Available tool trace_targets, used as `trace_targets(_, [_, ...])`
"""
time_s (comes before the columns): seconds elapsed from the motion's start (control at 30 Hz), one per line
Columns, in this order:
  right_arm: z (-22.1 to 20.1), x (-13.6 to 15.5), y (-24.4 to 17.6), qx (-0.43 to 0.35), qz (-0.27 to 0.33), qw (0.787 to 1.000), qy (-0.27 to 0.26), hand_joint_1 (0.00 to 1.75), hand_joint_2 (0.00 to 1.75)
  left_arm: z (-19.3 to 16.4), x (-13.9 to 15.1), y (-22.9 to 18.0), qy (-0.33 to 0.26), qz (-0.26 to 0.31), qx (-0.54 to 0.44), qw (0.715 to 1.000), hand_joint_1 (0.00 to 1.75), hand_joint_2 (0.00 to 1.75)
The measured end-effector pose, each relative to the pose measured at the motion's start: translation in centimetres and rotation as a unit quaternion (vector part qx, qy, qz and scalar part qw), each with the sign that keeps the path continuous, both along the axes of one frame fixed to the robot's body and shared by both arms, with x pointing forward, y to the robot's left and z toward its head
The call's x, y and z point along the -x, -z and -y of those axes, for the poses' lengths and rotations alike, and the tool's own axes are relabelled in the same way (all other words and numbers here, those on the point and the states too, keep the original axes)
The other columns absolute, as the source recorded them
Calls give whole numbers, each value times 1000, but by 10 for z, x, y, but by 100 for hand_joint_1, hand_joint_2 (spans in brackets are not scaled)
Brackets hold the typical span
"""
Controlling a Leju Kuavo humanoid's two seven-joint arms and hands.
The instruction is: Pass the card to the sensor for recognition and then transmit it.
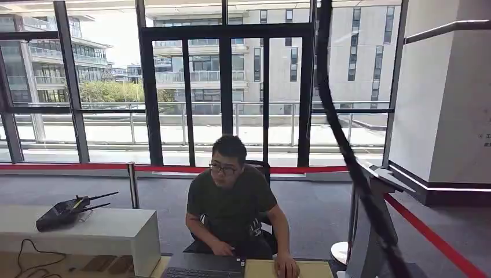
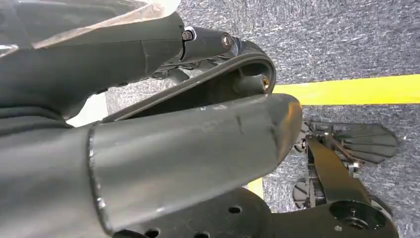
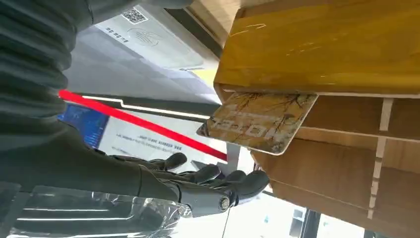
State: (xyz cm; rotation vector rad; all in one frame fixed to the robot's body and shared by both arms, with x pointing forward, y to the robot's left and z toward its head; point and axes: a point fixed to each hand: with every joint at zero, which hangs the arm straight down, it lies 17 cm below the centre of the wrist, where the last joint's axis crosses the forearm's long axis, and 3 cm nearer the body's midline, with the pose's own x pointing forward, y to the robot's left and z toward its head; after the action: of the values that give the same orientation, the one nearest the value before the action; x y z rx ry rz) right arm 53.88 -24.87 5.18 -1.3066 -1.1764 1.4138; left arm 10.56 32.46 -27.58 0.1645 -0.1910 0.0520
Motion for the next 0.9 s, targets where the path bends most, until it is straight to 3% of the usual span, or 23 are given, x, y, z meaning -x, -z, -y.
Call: trace_targets(0.9, [-35,-10,-12,16,1,1000,-23,0,175,-1,2,0,-24,-5,-13,1000,0,0])
